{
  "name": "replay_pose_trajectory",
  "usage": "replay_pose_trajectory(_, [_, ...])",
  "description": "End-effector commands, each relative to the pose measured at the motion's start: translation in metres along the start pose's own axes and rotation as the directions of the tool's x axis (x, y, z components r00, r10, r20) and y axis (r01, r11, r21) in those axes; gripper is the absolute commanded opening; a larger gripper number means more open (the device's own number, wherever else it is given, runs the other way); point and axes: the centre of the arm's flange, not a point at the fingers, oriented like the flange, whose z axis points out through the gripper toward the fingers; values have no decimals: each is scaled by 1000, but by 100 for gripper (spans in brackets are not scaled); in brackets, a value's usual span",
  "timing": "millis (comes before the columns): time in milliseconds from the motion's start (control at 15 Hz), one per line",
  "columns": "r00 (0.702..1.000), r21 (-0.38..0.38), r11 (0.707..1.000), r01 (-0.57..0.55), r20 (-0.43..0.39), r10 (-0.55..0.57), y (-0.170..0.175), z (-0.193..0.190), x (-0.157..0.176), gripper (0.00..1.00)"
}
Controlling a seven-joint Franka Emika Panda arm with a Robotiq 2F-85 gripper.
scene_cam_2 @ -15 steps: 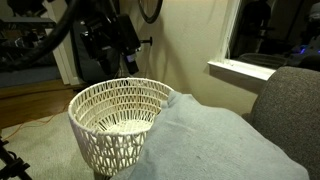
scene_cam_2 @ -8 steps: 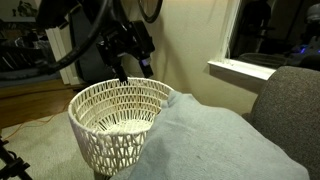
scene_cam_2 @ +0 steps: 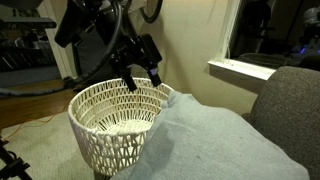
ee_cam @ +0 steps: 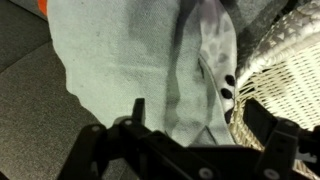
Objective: Pick up the grey fabric and place it in the basket.
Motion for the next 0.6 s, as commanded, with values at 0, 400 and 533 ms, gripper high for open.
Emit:
replay_pose_trajectory(0, [999,-45,998,-41,-9,40,-1,17,9,100])
replay_pose_trajectory(400, [996,-82,992,-93,-14,92,0,34,16,100])
replay_pose_trajectory(533, [994,-96,989,-112,-16,111,-1,41,18,100])
